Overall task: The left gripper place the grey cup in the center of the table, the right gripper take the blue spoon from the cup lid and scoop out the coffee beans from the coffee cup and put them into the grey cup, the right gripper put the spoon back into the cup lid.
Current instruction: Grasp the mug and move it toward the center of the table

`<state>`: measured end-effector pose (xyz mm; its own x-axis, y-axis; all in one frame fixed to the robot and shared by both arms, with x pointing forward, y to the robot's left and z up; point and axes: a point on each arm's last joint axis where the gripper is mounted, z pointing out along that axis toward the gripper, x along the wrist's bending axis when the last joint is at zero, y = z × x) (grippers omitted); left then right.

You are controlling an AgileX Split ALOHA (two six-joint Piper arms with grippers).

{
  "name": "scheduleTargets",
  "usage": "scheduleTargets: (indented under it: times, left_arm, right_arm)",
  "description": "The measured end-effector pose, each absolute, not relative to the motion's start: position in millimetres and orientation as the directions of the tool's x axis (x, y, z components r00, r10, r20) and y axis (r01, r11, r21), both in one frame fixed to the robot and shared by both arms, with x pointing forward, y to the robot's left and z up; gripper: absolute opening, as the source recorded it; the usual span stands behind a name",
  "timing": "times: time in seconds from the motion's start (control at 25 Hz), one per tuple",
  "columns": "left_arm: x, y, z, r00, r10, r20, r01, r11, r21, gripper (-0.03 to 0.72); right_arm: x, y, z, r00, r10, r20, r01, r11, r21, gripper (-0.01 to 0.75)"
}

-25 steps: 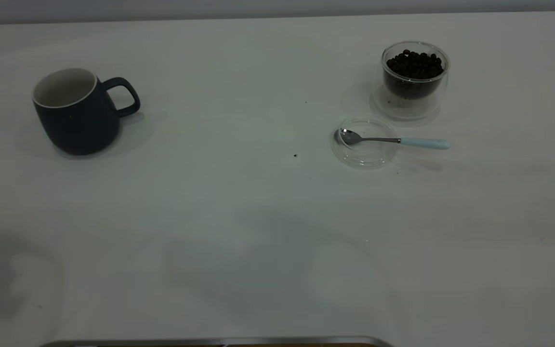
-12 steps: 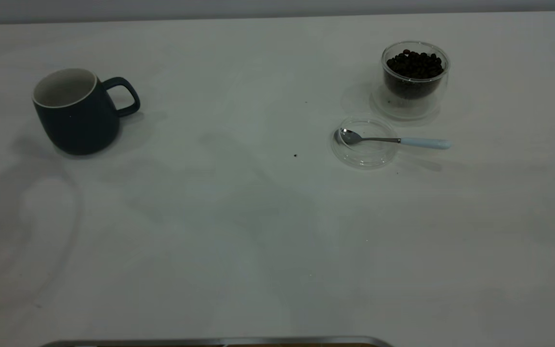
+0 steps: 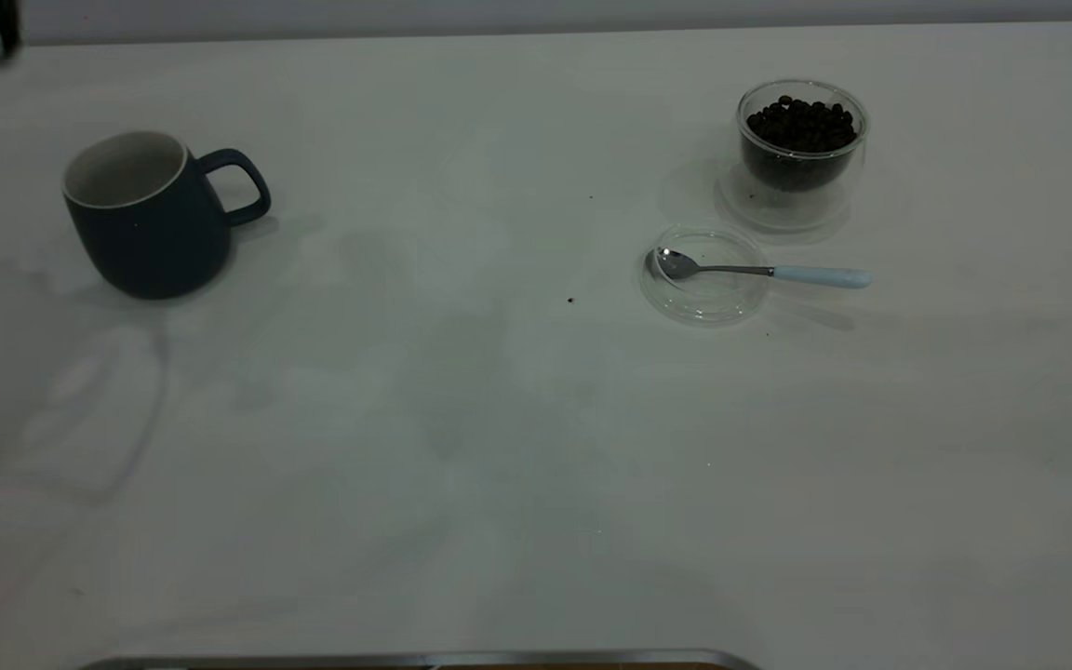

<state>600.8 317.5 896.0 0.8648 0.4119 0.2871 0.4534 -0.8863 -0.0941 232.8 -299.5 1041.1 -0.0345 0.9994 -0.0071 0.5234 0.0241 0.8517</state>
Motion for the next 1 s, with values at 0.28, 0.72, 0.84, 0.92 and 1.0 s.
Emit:
scheduleTargets:
  times: [0.28, 0.72, 0.84, 0.92, 1.0]
  left_arm:
    - [613, 318, 847, 0.922, 0.237, 0.305, 0.292, -0.945, -0.146, 0.592]
    - [637, 309, 831, 0.903, 0.178, 0.391, 0.224, -0.972, -0.075, 0.592]
    - [638, 296, 827, 0.909, 0.148, 0.390, 0.190, -0.979, -0.071, 0.592]
    - [638, 286, 824, 0.913, 0.123, 0.389, 0.162, -0.984, -0.068, 0.592]
    - [638, 271, 823, 0.911, 0.098, 0.400, 0.129, -0.990, -0.052, 0.592]
  right_arm:
    - [233, -300, 1041, -0.035, 0.999, -0.007, 0.523, 0.024, 0.852, 0.522]
    - [233, -300, 1041, -0.035, 0.999, -0.007, 0.523, 0.024, 0.852, 0.522]
    - [233, -300, 1041, -0.035, 0.999, -0.007, 0.523, 0.024, 0.852, 0.522]
    - [233, -300, 1041, -0.035, 0.999, -0.007, 0.523, 0.024, 0.852, 0.522]
    - [233, -300, 1041, -0.035, 0.999, -0.007, 0.523, 0.024, 0.852, 0.522]
